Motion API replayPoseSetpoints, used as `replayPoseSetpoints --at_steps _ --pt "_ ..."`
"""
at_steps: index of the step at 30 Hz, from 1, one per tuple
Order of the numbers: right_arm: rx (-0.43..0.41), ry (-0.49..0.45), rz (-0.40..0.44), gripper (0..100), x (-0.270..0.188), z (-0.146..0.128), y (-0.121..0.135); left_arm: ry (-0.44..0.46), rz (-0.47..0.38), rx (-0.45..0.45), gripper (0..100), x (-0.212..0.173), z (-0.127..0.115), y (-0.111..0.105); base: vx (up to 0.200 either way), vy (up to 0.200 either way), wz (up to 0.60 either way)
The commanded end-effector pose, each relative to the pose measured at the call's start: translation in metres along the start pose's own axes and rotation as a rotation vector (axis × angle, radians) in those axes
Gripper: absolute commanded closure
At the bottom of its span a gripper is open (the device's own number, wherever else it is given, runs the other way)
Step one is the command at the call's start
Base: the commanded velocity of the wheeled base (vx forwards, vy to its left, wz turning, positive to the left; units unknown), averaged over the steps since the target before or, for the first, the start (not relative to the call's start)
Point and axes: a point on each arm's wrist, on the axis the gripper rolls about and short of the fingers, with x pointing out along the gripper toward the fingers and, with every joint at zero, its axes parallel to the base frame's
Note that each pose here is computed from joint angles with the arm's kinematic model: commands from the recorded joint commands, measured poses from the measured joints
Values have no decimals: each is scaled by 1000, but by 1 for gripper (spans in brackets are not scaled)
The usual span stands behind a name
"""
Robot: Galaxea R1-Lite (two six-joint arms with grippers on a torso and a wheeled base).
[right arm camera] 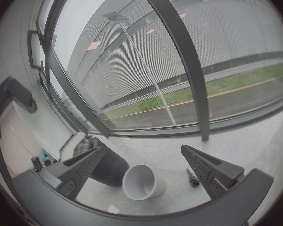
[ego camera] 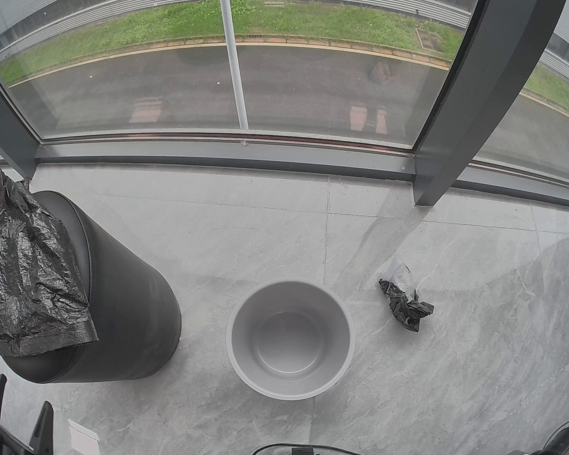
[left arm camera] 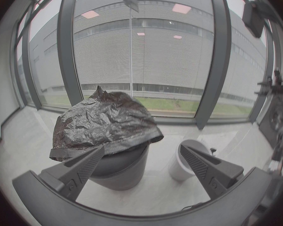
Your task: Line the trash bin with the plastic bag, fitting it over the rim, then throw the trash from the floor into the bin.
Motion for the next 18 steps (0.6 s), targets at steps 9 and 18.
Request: replayPoseSetpoints --at_steps 9,18 --pt "76 91 175 0 52 0 -2 62 -310 115 0 12 83 -2 0 0 0" --pt "79 91 173 0 53 1 -1 162 -382 606 0 44 72 -4 0 0 0"
